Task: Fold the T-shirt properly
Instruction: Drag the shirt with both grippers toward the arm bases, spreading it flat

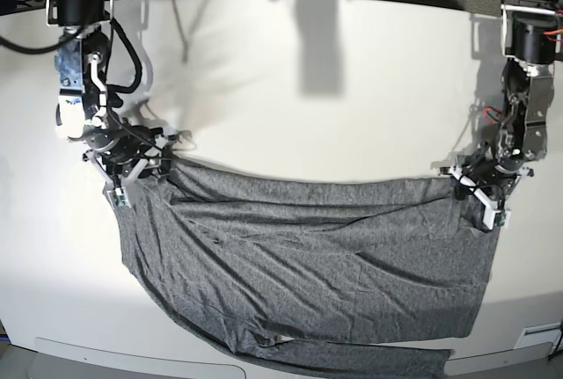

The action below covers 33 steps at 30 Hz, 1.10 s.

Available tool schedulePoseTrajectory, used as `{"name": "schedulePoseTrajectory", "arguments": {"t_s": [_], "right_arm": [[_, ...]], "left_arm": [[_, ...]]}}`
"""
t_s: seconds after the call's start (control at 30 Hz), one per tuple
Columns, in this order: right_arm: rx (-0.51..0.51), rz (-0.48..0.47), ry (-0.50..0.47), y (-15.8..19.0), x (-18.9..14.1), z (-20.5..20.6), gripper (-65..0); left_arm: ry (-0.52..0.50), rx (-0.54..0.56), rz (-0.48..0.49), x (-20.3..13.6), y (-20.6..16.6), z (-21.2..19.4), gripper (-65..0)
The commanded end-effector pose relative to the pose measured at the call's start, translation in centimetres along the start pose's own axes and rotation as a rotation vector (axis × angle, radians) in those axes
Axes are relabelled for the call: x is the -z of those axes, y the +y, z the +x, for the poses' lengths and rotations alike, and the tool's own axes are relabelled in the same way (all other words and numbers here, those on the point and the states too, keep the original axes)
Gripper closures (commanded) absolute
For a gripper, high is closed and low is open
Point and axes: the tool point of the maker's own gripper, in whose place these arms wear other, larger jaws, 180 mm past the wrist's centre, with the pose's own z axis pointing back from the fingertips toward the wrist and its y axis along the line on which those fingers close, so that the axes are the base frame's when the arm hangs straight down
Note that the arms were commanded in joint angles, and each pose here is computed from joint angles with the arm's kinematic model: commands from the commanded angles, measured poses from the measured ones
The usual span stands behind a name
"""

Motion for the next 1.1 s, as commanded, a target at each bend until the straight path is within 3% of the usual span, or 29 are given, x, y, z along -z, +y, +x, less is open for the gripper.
{"name": "schedulePoseTrajectory", "arguments": {"t_s": [0.0,0.13,0.6,1.07], "right_arm": [[-0.012,-0.007,0.018,-0.5,-0.3,0.1,-23.0],[-0.013,-0.007,0.046,-0.4,-0.4,-1.3,-23.0],[-0.058,0.020,0.101,1.7,-2.6,-4.9,-23.0],[-0.075,0.028,0.211,3.8,-8.4,-12.5,-23.0]], "left_arm": [[-0.006,0.008,0.014,-0.1,0.8,1.1,-24.1],[0.076,0.063,0.045,-0.2,1.5,-1.0,-24.1],[0.240,0.101,0.060,-3.6,3.6,-10.9,-24.1],[0.343,0.187,-0.058,-10.7,-0.9,-17.4,-24.1]]}}
